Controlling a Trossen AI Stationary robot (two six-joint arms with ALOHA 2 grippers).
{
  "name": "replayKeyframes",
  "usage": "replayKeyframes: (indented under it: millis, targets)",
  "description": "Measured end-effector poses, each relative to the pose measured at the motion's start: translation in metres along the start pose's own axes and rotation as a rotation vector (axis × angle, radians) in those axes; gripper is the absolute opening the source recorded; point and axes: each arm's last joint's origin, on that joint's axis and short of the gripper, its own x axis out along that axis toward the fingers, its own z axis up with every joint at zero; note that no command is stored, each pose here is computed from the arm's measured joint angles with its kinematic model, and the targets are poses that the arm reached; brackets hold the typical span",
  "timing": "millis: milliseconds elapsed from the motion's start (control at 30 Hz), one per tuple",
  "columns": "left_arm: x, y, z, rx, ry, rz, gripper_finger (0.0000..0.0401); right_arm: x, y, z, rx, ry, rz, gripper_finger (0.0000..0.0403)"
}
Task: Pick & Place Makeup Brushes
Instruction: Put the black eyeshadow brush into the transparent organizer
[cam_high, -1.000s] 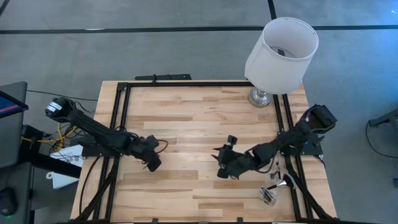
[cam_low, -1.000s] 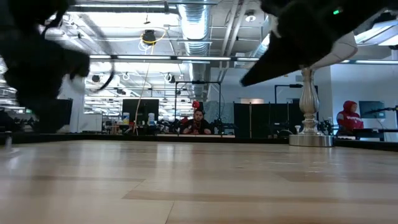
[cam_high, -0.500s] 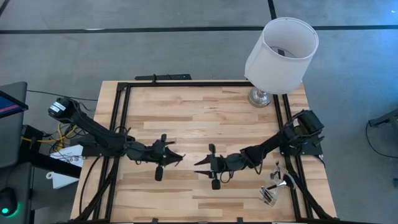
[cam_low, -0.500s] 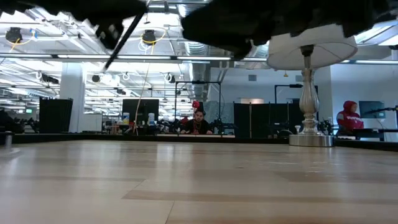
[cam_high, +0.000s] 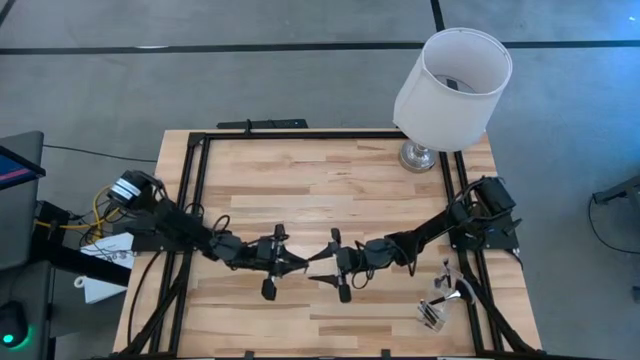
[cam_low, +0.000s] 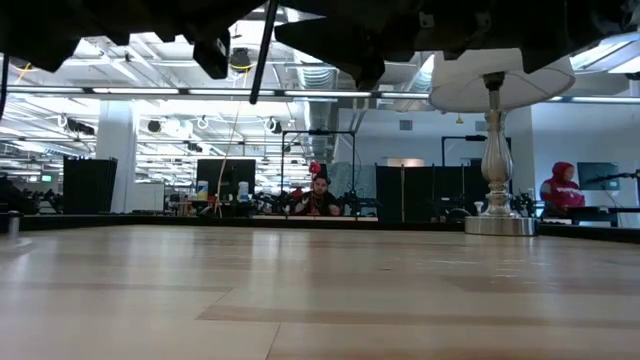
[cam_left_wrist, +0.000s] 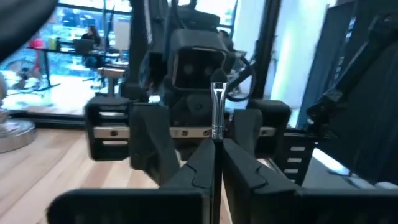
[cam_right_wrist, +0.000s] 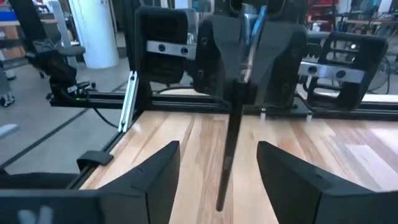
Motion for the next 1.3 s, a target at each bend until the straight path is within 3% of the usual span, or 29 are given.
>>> replayKeyframes:
  millis: [167, 333, 767, 1133, 1300]
  targets:
    - [0.005, 0.003, -0.005, -0.004, -0.013, -0.002, 0.0017, 0.0, -0.001, 0.002, 0.005, -0.023, -0.002, 0.0201]
    - [0.011, 0.0, -0.006, -0.004, -0.017, -0.02, 0.0017, 0.001, -0.003, 0.003, 0.006, -0.026, -0.008, 0.0169]
    - [0.012, -0.001, -0.006, 0.004, -0.018, -0.033, 0.0017, 0.0, -0.002, 0.0, -0.029, 0.002, -0.004, 0.0017]
    - [0.012, -0.001, -0.007, -0.005, -0.007, -0.029, 0.0066, -0.004, 0.004, -0.003, -0.066, 0.09, -0.06, 0.0008]
    - [0.01, -0.003, -0.008, -0.004, 0.0, -0.042, 0.0106, -0.02, 0.015, 0.007, -0.104, 0.179, -0.182, 0.0017]
